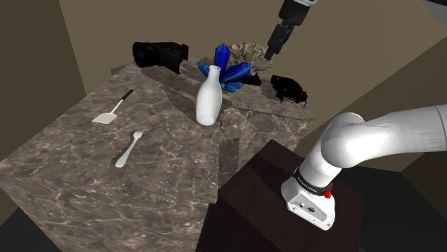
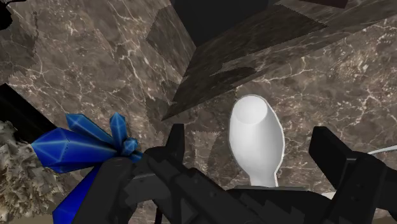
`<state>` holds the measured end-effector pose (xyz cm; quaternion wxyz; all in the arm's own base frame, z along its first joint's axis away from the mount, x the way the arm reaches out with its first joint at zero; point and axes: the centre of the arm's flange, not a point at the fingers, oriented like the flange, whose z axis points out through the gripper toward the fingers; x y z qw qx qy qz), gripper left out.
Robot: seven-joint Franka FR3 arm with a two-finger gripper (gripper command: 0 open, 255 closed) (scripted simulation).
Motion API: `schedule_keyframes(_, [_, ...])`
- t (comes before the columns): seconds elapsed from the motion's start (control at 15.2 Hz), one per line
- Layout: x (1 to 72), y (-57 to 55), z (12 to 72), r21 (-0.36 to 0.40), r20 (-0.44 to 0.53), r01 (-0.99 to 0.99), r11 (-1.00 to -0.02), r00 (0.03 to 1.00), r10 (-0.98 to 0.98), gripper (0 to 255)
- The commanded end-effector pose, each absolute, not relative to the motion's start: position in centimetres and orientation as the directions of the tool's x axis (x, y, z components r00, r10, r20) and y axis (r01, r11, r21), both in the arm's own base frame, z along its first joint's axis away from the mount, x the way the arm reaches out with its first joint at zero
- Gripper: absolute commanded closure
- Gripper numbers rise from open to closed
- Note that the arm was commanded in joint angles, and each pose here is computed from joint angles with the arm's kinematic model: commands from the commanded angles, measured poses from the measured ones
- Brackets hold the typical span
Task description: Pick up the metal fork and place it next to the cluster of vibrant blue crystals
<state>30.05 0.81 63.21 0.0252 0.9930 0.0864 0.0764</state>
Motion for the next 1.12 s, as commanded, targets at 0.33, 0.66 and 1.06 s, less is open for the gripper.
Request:
schedule_keyframes(0.33, [31.1,6.3,59.7,0.039,0.119,0.050,-0.998,0.991,0.054,0])
schedule_keyframes(0.66, [32.6,11.7,56.3,0.019,0.087,-0.069,-0.997,0.994,-0.067,0])
schedule_keyframes(1.06, [35.2,17.9,52.2,-0.001,0.046,-0.212,-0.977,0.976,-0.212,0])
